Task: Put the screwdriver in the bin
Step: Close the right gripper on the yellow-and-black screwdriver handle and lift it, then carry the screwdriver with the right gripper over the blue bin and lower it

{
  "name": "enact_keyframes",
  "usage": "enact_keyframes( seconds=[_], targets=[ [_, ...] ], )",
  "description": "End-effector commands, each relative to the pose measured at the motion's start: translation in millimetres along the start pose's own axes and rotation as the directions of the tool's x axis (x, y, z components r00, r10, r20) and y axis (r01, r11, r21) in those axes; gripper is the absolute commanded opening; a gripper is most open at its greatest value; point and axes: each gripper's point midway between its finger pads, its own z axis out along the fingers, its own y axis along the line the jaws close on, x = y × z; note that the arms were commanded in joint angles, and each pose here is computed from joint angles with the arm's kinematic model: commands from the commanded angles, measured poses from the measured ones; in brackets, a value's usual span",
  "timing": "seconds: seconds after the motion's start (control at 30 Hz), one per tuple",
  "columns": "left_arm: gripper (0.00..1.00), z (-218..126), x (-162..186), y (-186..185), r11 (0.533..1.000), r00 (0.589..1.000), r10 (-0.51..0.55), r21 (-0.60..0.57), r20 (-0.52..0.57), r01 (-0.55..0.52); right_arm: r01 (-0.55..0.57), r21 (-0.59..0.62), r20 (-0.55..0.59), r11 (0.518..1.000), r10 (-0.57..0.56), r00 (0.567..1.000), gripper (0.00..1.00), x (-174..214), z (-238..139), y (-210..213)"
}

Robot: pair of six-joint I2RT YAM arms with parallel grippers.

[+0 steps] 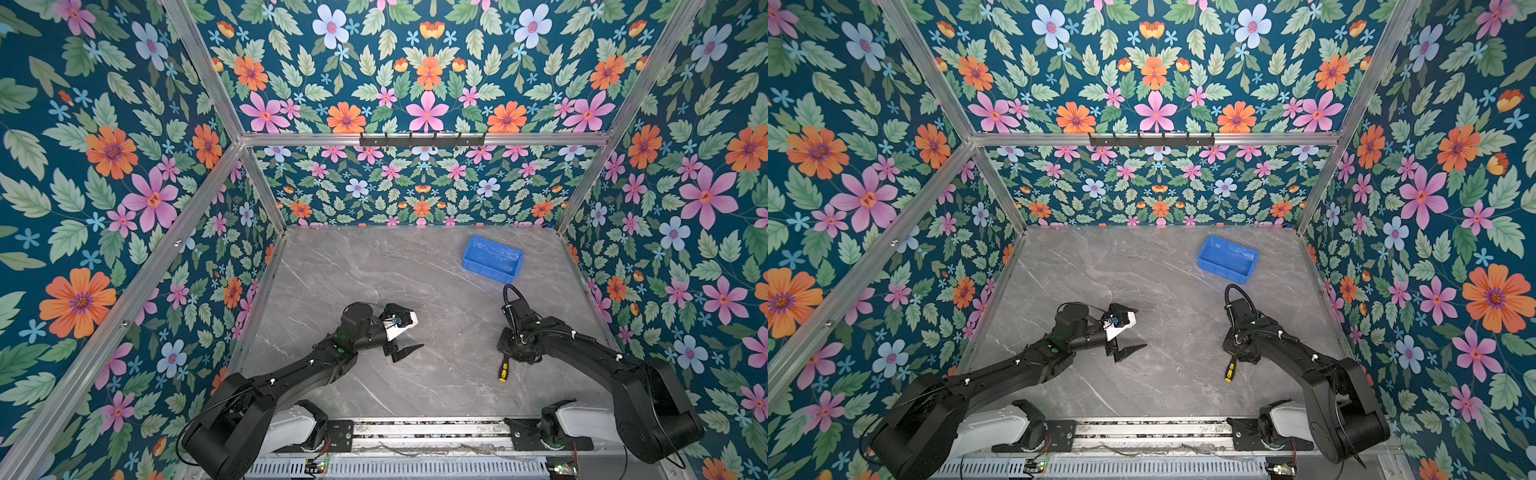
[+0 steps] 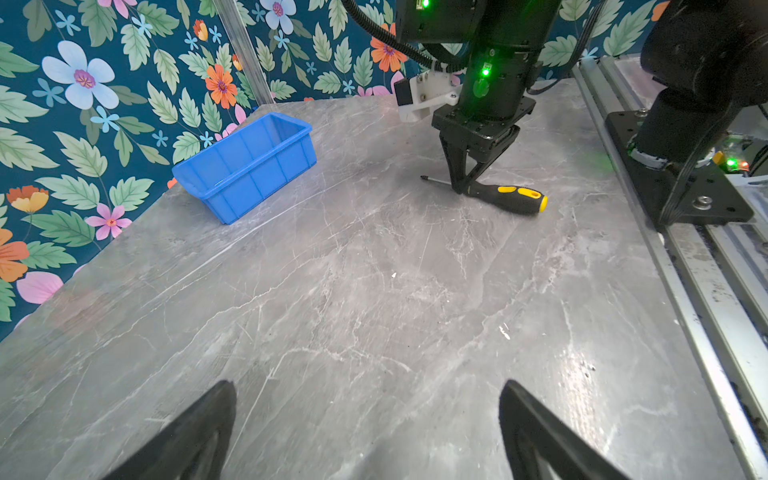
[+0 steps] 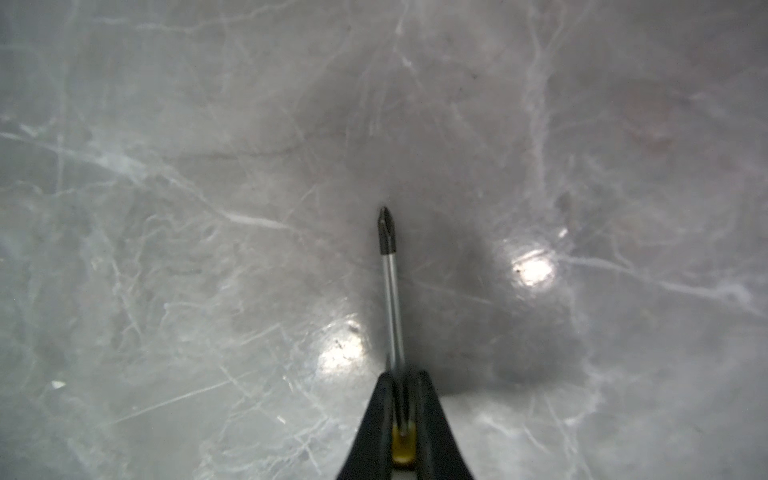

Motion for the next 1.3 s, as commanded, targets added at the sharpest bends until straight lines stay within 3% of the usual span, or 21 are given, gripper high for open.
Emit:
enact_keyframes(
  seconds=[0.0,0.2,0.8,1.03,1.13,1.27],
  targets=[
    [1.0,0.4,-0.4,-0.5,1.0,1.0,0.006,-0.001,0.002,-0.006,-0.017,0.023,0.01,1.0,0.017,1.0,0.09,-0.5,1.5,-5.0],
    [1.0,0.1,-0.2,-1.2,1.0,1.0,0.007,-0.003,0.004,-0.007,-0.009,0.013,0.021,1.0,0.009,1.0,0.0,-2.6,-0.9,-3.2],
    [1.0,1.5,-10.1,3.6,1.0,0.999,-0.012,-0.027,0.044,0.014,0.049,-0.127,0.152,0.991,-0.029,0.988,0.0,-45.6,-45.7,30.8],
    [1.0,6.6,-16.6,8.0,0.997,0.994,-0.038,-0.058,0.104,0.045,-0.003,-0.242,0.285,0.97,0.074,0.956,0.0,-112.3,-74.3,53.9],
    [1.0,9.4,-20.0,9.3,0.997,0.991,-0.039,-0.065,0.125,0.047,-0.069,-0.275,0.361,0.959,0.169,0.917,0.0,-148.9,-88.5,63.2],
    [1.0,13.2,-22.8,7.6,0.997,0.99,-0.04,-0.063,0.135,0.049,-0.183,-0.374,0.413,0.909,0.34,0.845,0.0,-193.2,-101.1,83.6]
  ],
)
